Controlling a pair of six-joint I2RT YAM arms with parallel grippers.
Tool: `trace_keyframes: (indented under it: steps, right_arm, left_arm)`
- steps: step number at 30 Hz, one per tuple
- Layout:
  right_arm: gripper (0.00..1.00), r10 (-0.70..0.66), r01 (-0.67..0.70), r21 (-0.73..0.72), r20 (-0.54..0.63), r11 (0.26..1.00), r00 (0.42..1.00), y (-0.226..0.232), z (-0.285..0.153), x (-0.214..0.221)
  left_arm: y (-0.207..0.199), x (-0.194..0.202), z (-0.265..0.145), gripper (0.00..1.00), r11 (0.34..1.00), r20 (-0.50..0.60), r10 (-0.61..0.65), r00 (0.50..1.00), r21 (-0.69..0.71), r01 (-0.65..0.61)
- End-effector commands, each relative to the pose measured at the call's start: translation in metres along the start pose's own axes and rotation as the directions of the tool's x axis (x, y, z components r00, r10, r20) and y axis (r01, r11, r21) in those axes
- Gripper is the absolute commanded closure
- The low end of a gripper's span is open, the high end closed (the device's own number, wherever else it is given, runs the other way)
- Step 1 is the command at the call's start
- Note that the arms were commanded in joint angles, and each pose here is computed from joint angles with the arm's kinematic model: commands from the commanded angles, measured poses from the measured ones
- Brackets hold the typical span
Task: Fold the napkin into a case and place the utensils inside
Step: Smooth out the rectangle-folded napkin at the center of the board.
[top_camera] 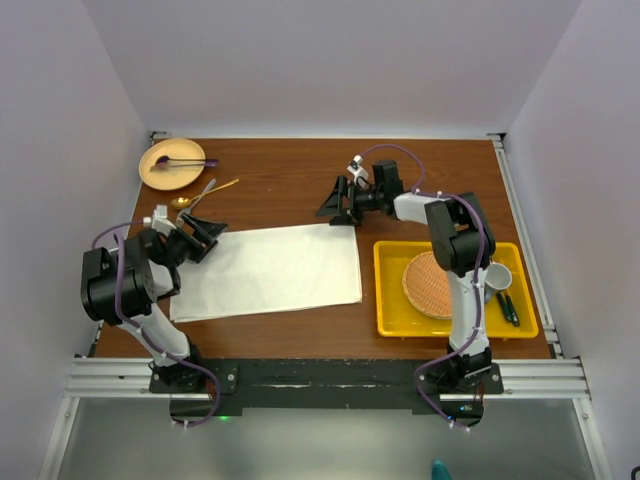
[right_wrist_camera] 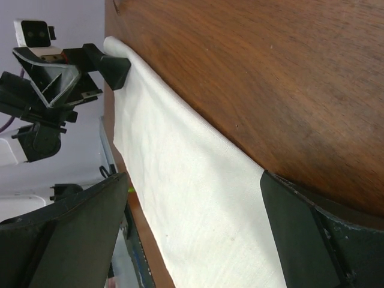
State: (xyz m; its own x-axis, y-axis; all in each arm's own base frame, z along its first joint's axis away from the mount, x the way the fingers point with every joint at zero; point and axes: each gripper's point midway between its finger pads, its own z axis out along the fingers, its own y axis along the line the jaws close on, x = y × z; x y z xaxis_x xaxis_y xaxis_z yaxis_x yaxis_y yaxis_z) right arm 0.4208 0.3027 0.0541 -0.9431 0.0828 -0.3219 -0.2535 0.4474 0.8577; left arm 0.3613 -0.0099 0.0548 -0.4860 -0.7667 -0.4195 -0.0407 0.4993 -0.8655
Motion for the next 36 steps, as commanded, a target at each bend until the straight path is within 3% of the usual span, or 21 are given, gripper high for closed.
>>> trace_keyframes:
  steps: [1,8,11,14,25,36]
  right_arm:
    - [0.02,-0.029,0.03,0.119,-0.011,0.992,1.0,-0.023,0.005,0.006]
    - [0.02,-0.051,0.058,0.159,-0.042,0.986,0.998,-0.03,0.004,0.009]
    - [0.02,-0.05,0.057,0.179,-0.042,0.982,0.998,-0.034,0.003,0.008]
    - [0.02,-0.054,0.065,0.208,-0.06,0.976,0.997,-0.04,0.002,0.01]
    - [0.02,-0.076,0.097,0.271,-0.086,0.958,0.993,-0.052,-0.002,0.011]
    - [0.02,-0.11,0.129,0.285,-0.08,0.95,0.991,-0.056,0.004,-0.002]
  left_arm:
    - [-0.063,0.001,0.021,0.0,0.983,-0.018,0.122,0.992,0.141,-0.119]
    - [-0.1,0.021,0.064,0.0,0.972,-0.036,0.116,0.993,0.208,-0.106]
    - [-0.087,0.027,0.082,0.0,0.982,-0.055,0.056,0.997,0.184,-0.045]
    - [-0.07,0.021,0.086,0.0,0.988,-0.036,0.072,0.997,0.137,-0.067]
    - [0.01,-0.014,0.039,0.0,0.997,0.039,0.013,0.999,-0.072,-0.01]
    - [0.03,-0.057,-0.004,0.0,0.994,0.113,0.061,0.992,-0.093,-0.05]
